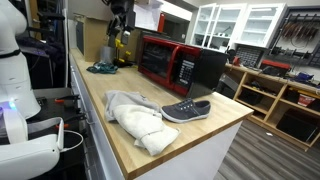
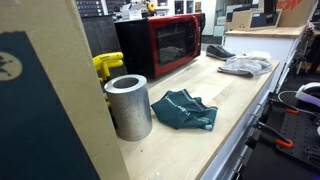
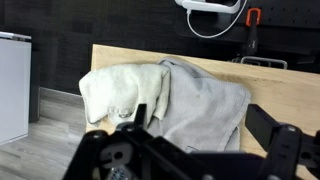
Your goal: Open the microwave door
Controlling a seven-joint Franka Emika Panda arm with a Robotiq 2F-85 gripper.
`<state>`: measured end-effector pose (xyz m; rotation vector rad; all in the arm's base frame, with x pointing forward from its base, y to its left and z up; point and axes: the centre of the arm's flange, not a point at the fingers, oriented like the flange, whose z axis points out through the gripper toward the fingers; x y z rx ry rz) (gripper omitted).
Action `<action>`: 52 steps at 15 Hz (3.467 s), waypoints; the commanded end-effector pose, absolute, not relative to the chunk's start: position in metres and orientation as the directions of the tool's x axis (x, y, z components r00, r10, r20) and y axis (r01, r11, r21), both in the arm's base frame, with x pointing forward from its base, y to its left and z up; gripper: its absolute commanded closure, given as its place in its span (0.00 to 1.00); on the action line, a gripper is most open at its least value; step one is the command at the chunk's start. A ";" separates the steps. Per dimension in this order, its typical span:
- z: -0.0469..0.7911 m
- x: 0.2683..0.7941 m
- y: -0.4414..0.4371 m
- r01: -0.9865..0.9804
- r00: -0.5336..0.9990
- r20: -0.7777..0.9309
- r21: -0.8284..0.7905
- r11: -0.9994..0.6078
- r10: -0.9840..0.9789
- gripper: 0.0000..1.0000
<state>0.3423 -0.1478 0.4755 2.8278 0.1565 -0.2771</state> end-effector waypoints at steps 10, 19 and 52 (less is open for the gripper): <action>0.464 0.316 -0.130 0.053 0.979 -0.203 0.308 -0.950 -0.011 0.00; 0.470 0.308 -0.118 -0.026 0.988 -0.134 0.342 -0.939 -0.077 0.00; 0.451 0.543 -0.161 -0.146 0.958 0.273 0.185 -0.972 -0.092 0.00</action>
